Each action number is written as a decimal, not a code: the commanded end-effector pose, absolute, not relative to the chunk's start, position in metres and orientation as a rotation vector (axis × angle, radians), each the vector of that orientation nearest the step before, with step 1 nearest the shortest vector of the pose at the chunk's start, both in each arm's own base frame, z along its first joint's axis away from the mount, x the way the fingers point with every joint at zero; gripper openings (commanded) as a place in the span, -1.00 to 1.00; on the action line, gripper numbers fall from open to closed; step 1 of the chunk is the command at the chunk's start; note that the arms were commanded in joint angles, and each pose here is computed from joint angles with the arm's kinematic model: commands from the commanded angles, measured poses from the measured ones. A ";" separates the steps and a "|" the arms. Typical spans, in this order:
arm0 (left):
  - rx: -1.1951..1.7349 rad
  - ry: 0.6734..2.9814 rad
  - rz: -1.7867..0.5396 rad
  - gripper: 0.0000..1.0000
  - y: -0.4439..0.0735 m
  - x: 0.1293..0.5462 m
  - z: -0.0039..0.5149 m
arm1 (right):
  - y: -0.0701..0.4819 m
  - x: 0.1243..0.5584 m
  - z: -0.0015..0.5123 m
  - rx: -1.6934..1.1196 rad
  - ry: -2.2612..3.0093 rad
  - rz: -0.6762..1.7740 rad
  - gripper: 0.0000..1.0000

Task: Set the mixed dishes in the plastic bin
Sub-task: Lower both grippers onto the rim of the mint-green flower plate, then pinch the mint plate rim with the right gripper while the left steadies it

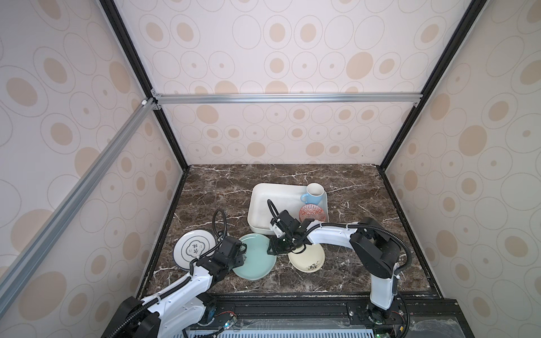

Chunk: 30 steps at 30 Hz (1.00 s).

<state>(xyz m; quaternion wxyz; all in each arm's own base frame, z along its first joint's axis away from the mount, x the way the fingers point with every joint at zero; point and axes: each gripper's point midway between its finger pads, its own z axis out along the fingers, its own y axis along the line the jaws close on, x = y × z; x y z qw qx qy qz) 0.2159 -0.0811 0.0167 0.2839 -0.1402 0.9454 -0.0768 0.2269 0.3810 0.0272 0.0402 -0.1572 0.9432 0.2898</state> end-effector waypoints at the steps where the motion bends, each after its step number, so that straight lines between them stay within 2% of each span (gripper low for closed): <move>1: -0.363 2.620 -0.293 -0.07 -0.094 0.198 -0.004 | 0.376 0.186 -0.008 -0.499 3.057 0.929 -0.33; 5: -0.356 2.612 -0.317 -0.09 -0.098 0.199 -0.005 | 0.378 0.182 -0.005 -0.498 3.045 0.985 -0.46; 9: -0.342 2.613 -0.321 -0.10 -0.101 0.201 -0.004 | 0.377 0.181 -0.002 -0.508 3.038 0.997 -0.68; 15: -0.330 2.594 -0.325 0.05 -0.102 0.204 0.003 | 0.376 0.178 0.005 -0.526 3.031 1.007 -0.97; 22: -0.316 2.541 -0.282 0.58 -0.096 0.211 0.027 | 0.378 0.175 0.019 -0.565 3.010 1.051 -1.00; 24: -0.305 2.527 -0.271 0.76 -0.095 0.214 0.034 | 0.379 0.175 0.024 -0.575 3.002 1.067 -1.00; 25: -0.308 2.519 -0.263 0.93 -0.094 0.215 0.037 | 0.379 0.174 0.026 -0.578 2.999 1.071 -1.00; 30: -0.305 2.514 -0.247 0.98 -0.096 0.223 0.046 | 0.377 0.176 0.038 -0.602 2.981 1.054 -1.00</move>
